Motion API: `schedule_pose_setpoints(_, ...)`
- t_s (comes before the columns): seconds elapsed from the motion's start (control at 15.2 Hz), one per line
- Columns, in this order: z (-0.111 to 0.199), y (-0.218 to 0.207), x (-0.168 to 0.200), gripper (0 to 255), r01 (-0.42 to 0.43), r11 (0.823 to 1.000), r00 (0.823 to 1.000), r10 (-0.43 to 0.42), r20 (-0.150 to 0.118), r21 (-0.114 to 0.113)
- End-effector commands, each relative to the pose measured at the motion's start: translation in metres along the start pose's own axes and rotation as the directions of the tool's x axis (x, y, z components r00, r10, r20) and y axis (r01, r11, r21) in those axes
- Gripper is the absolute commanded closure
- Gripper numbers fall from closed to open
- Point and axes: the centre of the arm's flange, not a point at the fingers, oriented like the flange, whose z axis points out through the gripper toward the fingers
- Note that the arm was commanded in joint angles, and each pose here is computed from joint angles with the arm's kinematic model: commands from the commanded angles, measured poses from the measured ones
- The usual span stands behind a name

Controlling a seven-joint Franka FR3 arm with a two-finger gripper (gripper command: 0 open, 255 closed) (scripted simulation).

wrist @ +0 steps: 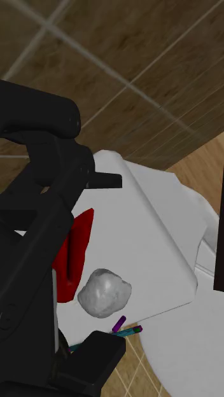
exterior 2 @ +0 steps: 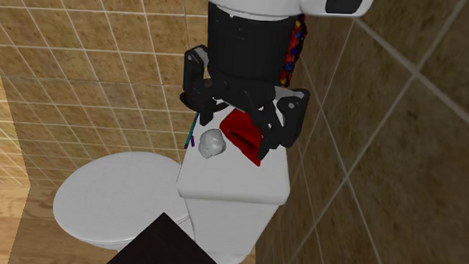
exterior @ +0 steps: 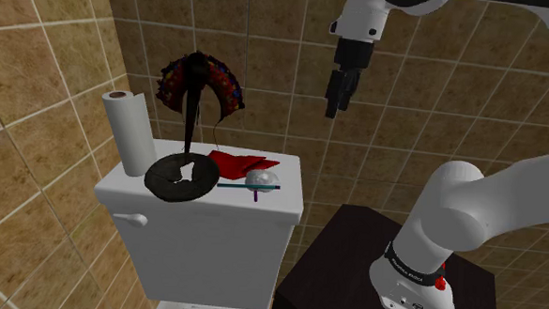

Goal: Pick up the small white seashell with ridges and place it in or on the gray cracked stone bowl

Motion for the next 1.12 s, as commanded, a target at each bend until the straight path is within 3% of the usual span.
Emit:
schedule_pose_setpoints(0.0, 0.0, 0.0, 0.0, 0, 0.0, 1.0, 1.0, 0.0, 0.0, 0.0)
schedule_pose_setpoints(0.26, 0.035, -0.024, 0.032, 0, 0.167, 0.986, 0.986, -0.167, -0.004, -0.021)
schedule_pose_setpoints(0.53, 0.071, -0.053, 0.06, 0, 0.328, 0.944, 0.944, -0.329, -0.005, -0.043)
schedule_pose_setpoints(0.79, 0.106, -0.085, 0.083, 0, 0.481, 0.875, 0.876, -0.482, -0.003, -0.064)
schedule_pose_setpoints(1.06, 0.143, -0.12, 0.1, 0, 0.619, 0.781, 0.784, -0.621, 0.004, -0.085)
